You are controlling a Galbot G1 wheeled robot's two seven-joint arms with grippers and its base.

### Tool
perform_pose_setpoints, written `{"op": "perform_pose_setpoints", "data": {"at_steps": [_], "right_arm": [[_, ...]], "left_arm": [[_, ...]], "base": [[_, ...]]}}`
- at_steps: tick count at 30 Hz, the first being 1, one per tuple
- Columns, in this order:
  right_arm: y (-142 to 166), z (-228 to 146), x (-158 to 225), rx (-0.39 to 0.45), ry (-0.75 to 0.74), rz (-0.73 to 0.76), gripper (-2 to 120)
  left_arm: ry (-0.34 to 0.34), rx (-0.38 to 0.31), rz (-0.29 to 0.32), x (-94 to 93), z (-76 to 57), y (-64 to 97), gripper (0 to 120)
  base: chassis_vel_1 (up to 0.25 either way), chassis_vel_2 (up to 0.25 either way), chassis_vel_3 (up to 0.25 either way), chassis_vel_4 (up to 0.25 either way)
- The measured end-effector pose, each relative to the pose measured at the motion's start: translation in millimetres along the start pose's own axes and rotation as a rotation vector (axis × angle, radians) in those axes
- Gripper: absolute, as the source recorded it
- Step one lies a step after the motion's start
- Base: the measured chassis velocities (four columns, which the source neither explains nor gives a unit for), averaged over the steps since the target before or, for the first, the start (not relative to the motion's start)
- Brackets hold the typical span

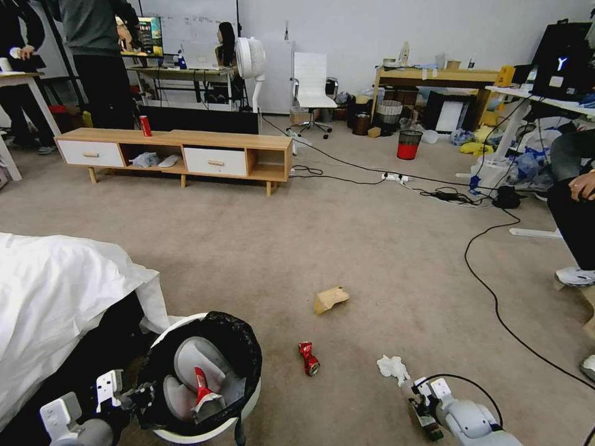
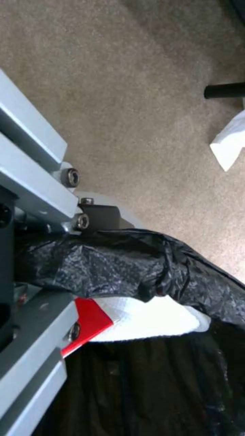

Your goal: Pick up the trash bin, then pick up the garbage from the floor and place it into the trash bin.

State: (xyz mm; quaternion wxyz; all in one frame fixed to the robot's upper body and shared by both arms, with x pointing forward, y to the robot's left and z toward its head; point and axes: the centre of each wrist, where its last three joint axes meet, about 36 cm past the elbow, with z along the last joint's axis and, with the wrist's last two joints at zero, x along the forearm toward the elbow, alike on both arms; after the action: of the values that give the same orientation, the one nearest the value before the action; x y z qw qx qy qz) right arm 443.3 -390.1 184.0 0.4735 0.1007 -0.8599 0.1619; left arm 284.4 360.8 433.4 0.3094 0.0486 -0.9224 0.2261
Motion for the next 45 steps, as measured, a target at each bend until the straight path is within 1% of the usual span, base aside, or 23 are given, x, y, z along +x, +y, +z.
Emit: {"op": "perform_pose_setpoints", "data": {"at_steps": [7,10,11,13,14,16,17,19,20,22,24,25,28,29,30,32,35,37,38,40,41,43,45], "right_arm": [[-19,-3,17,-0.007,-0.051,0.021,27],[-36,-35,61,-0.056,-0.215,0.019,27],[-36,-35,61,-0.056,-0.215,0.019,27],[-34,-69,100,-0.082,-0.357,-0.013,27],[-34,-69,100,-0.082,-0.357,-0.013,27],[-27,-95,128,-0.083,-0.449,-0.025,27],[-27,-95,128,-0.083,-0.449,-0.025,27],[-8,-141,180,-0.048,-0.606,-0.062,27],[-8,-141,180,-0.048,-0.606,-0.062,27],[10,-170,222,-0.040,-0.734,-0.120,27],[13,-174,228,-0.041,-0.755,-0.131,27],[26,-190,254,-0.047,-0.839,-0.185,27],[41,-204,280,-0.048,-0.933,-0.257,27],[53,-215,300,-0.036,-1.015,-0.321,27],[53,-215,300,-0.036,-1.015,-0.321,27],[71,-235,321,-0.008,-1.120,-0.414,27],[80,-244,328,0.001,-1.164,-0.464,27],[110,-266,336,0.013,-1.255,-0.614,27],[110,-266,336,0.013,-1.255,-0.614,27],[134,-278,337,0.010,-1.300,-0.715,27],[134,-278,337,0.010,-1.300,-0.715,27],[158,-295,333,0.008,-1.345,-0.806,27],[169,-305,329,0.011,-1.364,-0.836,27]], "left_arm": [[0.008,-0.004,-0.002,-1.3,0.6,-1.1,1],[0.019,-0.012,0.006,-0.7,0.1,-4.9,1],[0.019,-0.012,0.006,-0.7,0.1,-4.9,1],[0.021,-0.023,0.013,0.6,-3.1,-8.5,1],[0.021,-0.023,0.013,0.6,-3.1,-8.5,1],[0.019,-0.015,0.021,3.9,-5.8,-11.8,1],[0.019,-0.015,0.021,3.9,-5.8,-11.8,1],[0.007,0.003,0.031,11.0,-12.3,-18.4,1],[0.007,0.003,0.031,11.0,-12.3,-18.4,1],[0.007,0.002,0.044,12.9,-15.2,-23.2,1],[0.008,0.003,0.048,13.0,-15.4,-24.2,1],[0.012,0.000,0.060,12.9,-16.6,-27.7,1],[0.019,-0.007,0.073,12.9,-19.0,-31.3,1],[0.024,-0.016,0.082,13.3,-21.3,-32.4,1],[0.024,-0.016,0.082,13.3,-21.3,-32.4,1],[0.029,-0.023,0.092,16.1,-23.8,-33.7,1],[0.030,-0.021,0.099,18.2,-24.2,-34.8,1],[0.028,-0.016,0.111,22.8,-25.0,-37.3,1],[0.028,-0.016,0.111,22.8,-25.0,-37.3,1],[0.030,-0.017,0.117,23.8,-25.2,-38.6,1],[0.030,-0.017,0.117,23.8,-25.2,-38.6,1],[0.035,-0.018,0.118,24.1,-24.6,-38.6,1],[0.036,-0.020,0.118,24.2,-24.7,-38.5,1]], "base": [[0.000,0.000,0.000,0.000],[0.000,0.000,0.000,0.000],[0.000,0.000,0.000,0.000],[0.000,0.000,0.000,0.000],[0.000,0.000,0.000,0.000],[0.000,0.000,0.000,0.000],[0.000,0.000,0.000,0.000],[0.000,0.000,0.000,0.000],[0.000,0.000,0.000,0.000],[0.000,0.000,0.000,0.000],[0.000,0.000,0.000,0.000],[0.000,0.000,0.000,0.000],[0.000,0.000,0.000,0.000],[0.000,0.000,0.000,0.000],[0.000,0.000,0.000,0.000],[0.000,0.000,0.000,0.000],[0.000,0.000,0.000,0.000],[0.000,0.000,0.000,0.000],[0.000,0.000,0.000,0.000],[0.000,0.000,0.000,0.000],[0.000,0.000,0.000,0.000],[0.000,0.000,0.000,0.000],[0.000,0.000,0.000,0.000]]}}
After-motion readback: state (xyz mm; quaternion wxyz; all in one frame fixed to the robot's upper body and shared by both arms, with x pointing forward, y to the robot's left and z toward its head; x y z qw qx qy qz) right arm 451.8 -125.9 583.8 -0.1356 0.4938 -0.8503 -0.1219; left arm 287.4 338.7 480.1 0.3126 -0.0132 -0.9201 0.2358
